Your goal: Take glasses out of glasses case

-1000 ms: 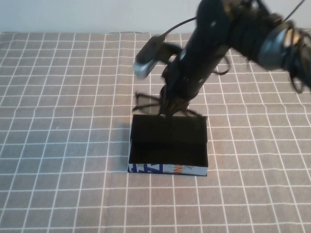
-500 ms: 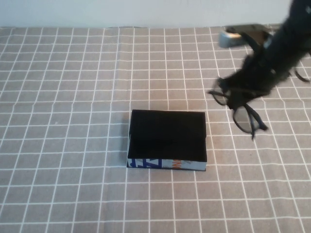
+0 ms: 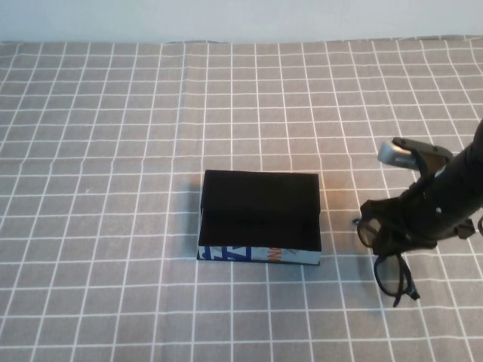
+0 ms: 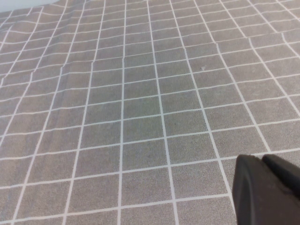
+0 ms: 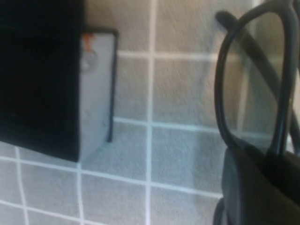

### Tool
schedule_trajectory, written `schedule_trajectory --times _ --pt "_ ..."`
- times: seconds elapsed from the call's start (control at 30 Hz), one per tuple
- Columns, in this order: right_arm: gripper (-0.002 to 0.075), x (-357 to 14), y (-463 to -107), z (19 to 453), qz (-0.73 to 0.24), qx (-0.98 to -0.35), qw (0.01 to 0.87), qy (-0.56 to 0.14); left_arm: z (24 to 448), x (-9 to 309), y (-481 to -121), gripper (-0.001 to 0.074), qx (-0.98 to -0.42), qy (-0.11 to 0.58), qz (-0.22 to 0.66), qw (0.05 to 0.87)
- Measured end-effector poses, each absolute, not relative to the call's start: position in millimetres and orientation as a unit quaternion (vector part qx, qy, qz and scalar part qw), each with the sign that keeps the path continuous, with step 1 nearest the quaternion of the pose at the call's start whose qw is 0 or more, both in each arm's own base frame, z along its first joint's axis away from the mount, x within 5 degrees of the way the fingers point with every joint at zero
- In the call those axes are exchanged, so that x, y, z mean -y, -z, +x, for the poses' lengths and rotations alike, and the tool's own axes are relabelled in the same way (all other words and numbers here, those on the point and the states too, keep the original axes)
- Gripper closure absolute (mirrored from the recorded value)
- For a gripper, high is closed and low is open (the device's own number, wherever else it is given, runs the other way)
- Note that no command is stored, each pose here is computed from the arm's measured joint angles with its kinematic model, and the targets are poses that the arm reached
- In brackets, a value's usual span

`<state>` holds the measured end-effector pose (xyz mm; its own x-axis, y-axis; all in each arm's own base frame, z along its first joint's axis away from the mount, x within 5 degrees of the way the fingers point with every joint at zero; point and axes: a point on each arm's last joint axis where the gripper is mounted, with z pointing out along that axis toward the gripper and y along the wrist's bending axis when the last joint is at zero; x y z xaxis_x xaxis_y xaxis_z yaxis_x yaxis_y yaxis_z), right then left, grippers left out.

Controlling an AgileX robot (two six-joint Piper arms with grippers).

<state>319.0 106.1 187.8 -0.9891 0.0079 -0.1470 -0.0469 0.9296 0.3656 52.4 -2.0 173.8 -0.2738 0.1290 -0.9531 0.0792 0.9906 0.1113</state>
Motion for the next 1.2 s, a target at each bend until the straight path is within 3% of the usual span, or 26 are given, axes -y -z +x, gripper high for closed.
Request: schedule_trajectory --times 0.17,0.37,0.47,0.57,0.8,1.2 --pt "0.0643 -105 -183 315 -0.009 -0.981 0.062 -0.185 52 2 -174 0.0739 -0.798 -0.021 0.065 0.599" --pt "0.0421 -105 -182 314 -0.011 -0.981 0.058 -0.182 52 2 -174 0.0739 -0.798 -0.021 0.065 0.599" --pt "0.039 -105 -188 312 -0.014 -0.981 0.063 -0.184 52 2 -174 0.0739 -0.798 -0.021 0.065 0.599" --pt "0.0428 -103 -203 307 -0.025 -0.98 0.074 -0.183 52 2 -174 0.0739 -0.798 -0.021 0.065 0.599" --pt "0.0696 -92 -264 269 -0.063 -0.972 0.137 -0.181 52 2 -174 0.0739 -0.798 -0.021 0.065 0.599" --pt "0.0742 -53 -310 115 -0.078 -0.903 0.369 -0.206 52 2 -174 0.0739 -0.798 -0.021 0.065 0.599"
